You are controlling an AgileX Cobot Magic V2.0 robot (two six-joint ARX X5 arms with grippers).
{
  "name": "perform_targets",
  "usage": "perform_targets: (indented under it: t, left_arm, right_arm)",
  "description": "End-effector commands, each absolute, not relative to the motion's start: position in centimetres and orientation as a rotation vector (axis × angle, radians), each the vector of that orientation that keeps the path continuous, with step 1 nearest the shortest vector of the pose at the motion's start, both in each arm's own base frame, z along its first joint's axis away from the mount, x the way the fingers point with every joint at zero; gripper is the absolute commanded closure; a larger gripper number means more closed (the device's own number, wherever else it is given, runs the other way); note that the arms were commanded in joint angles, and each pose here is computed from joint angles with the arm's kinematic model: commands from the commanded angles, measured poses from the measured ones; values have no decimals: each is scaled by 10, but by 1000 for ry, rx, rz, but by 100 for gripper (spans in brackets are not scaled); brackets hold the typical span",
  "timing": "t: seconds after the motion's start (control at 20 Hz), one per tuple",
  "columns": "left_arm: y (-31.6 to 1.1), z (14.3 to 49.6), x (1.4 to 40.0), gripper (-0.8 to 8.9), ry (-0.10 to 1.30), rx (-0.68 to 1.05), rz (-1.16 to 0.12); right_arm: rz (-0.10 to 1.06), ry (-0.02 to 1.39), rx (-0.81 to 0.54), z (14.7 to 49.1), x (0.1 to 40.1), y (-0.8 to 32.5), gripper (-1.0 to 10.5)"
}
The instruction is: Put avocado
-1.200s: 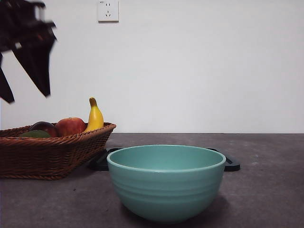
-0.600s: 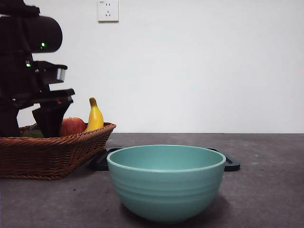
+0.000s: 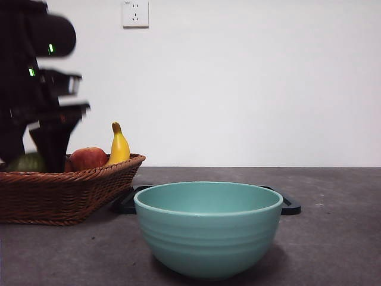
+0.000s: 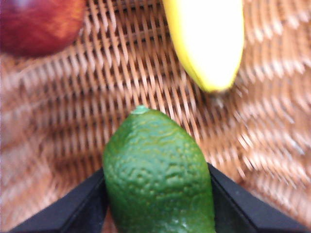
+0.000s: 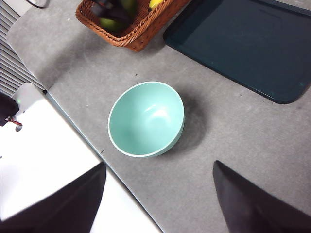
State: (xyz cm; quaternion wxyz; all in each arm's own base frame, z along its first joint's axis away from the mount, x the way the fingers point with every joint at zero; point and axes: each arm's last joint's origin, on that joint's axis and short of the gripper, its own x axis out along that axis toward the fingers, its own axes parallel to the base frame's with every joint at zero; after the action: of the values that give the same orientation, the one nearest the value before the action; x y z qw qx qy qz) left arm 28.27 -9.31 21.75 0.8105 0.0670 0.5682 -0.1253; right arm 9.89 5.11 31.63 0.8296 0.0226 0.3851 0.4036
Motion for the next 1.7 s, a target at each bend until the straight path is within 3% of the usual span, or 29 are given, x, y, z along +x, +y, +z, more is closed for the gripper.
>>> perform_targets:
  t: [0.05,0.35,0.75,1.2,1.35,1.55,1.7]
  left_arm:
    - [-96,253,268,637,1091,124,-321]
    - [-128,306,208,632,930,61,-644]
    - [-217,281,178,630,943,195,-938]
    - [-274,206,181,629,1075,372,-927]
    - [-281,192,182,623,1084,409,-909]
    - [-283,183,182,511,1107,427,-906]
    - [-284,184,181,501,1101,425,-912]
  right_arm:
    - [862,799,50,321,99,52,594]
    - [861,799,50,321,99,52,594]
    - [861,800,51,321,99,52,594]
    - [860,801,53,321,99,52,594]
    - [860,801,53,321,99,52,594]
    - [860,801,53,321,99,52,594]
    - [860,801,53,321,99,52,594]
